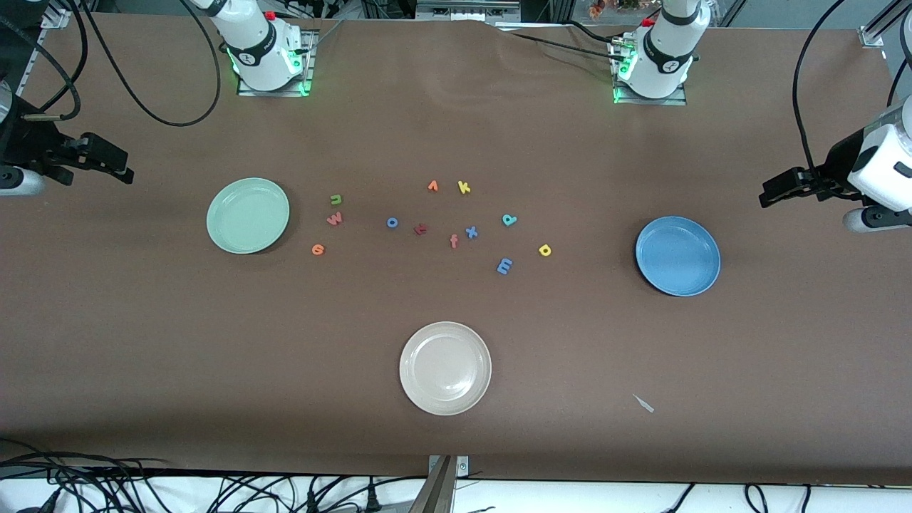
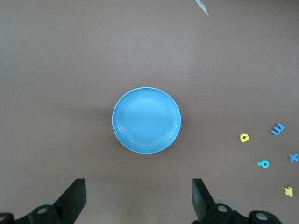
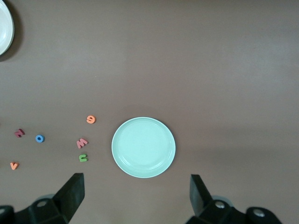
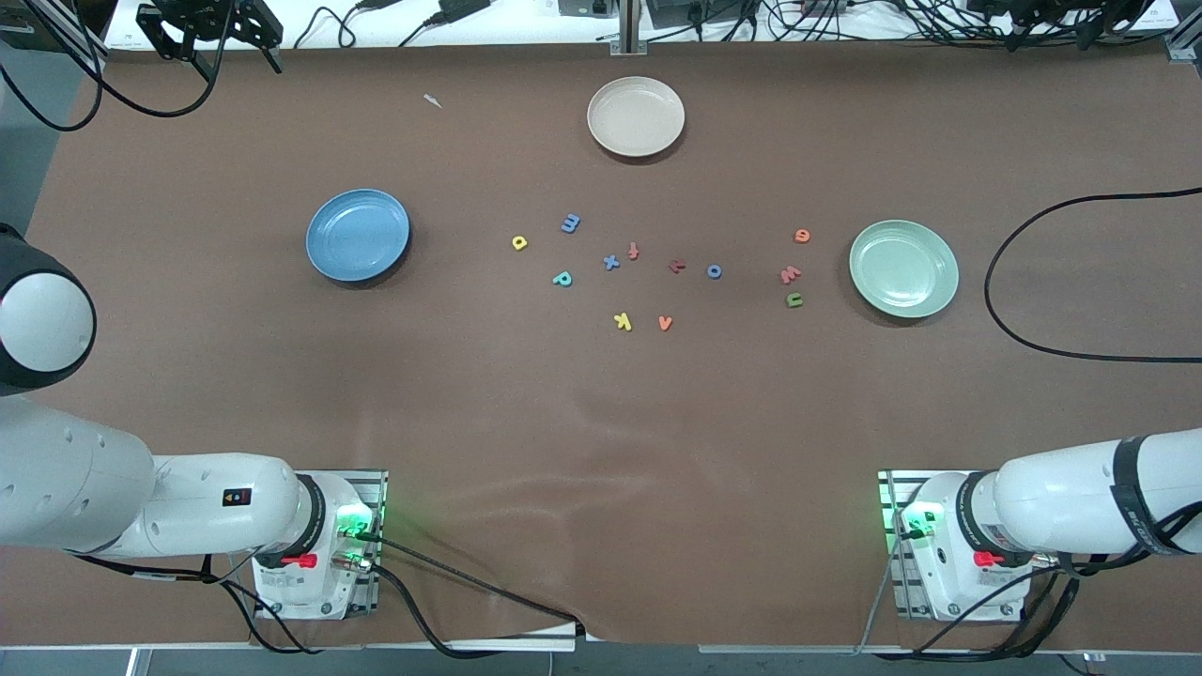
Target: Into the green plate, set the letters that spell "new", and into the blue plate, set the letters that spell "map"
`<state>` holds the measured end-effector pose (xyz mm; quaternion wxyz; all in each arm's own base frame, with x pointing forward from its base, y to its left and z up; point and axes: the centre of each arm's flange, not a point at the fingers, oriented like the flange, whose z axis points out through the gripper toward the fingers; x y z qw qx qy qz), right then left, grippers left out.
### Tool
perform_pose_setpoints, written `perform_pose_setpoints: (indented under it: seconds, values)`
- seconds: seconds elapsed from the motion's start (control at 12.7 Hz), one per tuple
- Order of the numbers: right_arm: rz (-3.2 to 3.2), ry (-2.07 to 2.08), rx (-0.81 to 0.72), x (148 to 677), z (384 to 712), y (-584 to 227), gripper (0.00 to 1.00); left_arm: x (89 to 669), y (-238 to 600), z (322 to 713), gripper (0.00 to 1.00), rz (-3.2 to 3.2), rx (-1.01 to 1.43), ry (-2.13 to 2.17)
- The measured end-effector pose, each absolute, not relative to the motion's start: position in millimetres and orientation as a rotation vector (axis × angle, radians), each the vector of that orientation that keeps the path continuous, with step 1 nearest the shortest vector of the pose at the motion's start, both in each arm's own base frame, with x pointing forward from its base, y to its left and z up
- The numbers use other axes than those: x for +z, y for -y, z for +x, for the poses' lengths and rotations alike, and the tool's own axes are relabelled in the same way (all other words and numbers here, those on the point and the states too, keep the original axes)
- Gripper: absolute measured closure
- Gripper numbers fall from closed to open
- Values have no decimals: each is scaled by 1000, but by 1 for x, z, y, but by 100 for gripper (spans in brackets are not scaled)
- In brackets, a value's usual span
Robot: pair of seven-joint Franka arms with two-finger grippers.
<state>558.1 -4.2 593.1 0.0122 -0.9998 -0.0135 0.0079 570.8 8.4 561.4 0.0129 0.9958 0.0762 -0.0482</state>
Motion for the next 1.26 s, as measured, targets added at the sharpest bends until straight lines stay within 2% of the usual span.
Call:
perform_pose_setpoints:
  seconds: [1.26]
  values:
    - [-3116, 31, 44, 591, 557, 8, 0, 559, -8, 571, 0, 3103, -157, -238]
